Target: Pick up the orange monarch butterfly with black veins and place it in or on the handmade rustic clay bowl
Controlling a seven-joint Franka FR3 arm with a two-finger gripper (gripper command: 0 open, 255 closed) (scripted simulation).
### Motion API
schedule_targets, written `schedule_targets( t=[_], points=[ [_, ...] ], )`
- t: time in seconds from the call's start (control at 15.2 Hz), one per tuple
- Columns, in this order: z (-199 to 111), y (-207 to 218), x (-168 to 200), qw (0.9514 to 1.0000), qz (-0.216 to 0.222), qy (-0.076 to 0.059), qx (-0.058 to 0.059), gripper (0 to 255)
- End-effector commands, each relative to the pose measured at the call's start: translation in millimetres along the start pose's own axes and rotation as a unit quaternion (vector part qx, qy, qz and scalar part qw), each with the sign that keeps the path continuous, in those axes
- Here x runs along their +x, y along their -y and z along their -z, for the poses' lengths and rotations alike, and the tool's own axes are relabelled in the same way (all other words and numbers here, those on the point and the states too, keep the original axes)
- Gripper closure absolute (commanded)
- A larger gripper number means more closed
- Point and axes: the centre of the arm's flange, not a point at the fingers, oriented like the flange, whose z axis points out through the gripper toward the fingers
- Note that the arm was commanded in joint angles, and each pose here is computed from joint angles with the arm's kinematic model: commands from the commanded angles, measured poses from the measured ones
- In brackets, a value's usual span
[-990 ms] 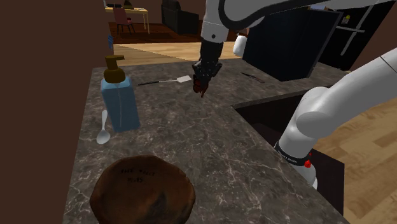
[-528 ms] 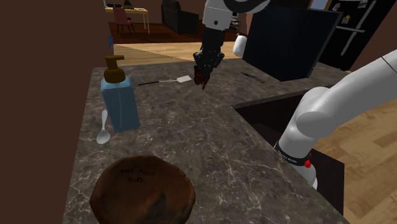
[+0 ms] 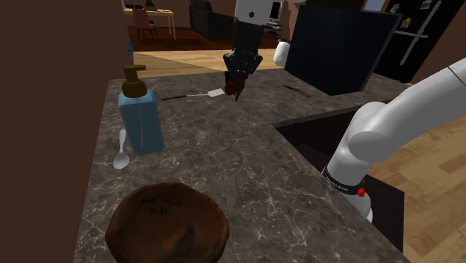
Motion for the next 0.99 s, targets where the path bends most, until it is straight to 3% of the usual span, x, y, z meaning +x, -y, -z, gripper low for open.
schedule_targets(
  t=[0.0, 0.92],
  points=[
    [-0.3, 18.6, -14.2, 1.0, -0.001, 0.0, 0.0, 255],
    [-9.8, 170.6, -118.9, 1.0, -0.001, 0.0, 0.0, 255]
  ],
)
